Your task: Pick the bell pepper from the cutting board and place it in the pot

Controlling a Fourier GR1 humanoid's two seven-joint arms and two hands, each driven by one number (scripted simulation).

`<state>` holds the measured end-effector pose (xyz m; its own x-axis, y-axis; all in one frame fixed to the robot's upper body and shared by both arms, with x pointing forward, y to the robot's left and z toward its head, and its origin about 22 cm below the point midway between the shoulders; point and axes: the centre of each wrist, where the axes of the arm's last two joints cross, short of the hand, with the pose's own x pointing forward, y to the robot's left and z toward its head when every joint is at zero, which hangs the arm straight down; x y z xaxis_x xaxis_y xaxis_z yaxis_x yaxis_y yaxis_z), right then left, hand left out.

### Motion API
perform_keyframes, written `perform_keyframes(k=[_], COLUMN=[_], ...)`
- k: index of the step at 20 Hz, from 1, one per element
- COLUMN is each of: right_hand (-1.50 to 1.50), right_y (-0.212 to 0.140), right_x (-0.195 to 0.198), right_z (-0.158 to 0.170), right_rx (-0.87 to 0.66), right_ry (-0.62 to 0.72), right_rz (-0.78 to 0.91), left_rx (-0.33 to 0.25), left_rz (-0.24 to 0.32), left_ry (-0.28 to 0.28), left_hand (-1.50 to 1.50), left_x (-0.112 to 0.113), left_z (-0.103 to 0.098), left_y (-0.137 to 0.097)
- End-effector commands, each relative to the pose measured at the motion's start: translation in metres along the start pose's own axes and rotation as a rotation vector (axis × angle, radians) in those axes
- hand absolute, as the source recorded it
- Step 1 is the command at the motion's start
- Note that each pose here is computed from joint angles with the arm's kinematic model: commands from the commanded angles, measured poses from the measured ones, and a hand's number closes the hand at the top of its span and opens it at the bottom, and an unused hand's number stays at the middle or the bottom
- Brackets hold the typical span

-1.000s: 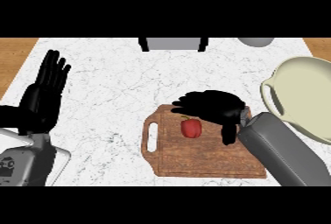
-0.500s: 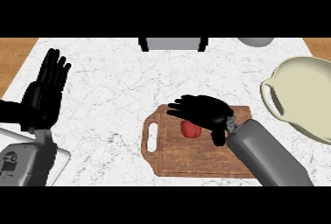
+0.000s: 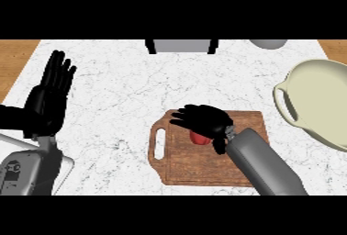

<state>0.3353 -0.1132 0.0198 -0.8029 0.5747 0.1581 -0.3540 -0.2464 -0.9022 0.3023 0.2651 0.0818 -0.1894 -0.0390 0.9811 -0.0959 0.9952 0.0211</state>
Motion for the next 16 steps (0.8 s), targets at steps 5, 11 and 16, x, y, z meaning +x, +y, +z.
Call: perform_keyframes(k=[5, 11, 16], right_hand=[-1.5, 1.5, 1.5], right_y=[0.028, 0.052, 0.033], right_x=[0.003, 0.008, 0.02], right_z=[-0.022, -0.027, -0.043], right_rx=[0.022, -0.014, -0.02], right_ry=[-0.052, -0.197, -0.196], right_rz=[-0.023, 0.077, 0.114], left_rx=[0.001, -0.011, 0.003], left_rz=[-0.019, -0.012, 0.009], left_ry=[-0.008, -0.007, 0.015], left_hand=[0.0, 0.0, 0.0], left_x=[-0.004, -0.007, -0.014], left_z=[0.004, 0.004, 0.001], left_y=[-0.009, 0.001, 0.006])
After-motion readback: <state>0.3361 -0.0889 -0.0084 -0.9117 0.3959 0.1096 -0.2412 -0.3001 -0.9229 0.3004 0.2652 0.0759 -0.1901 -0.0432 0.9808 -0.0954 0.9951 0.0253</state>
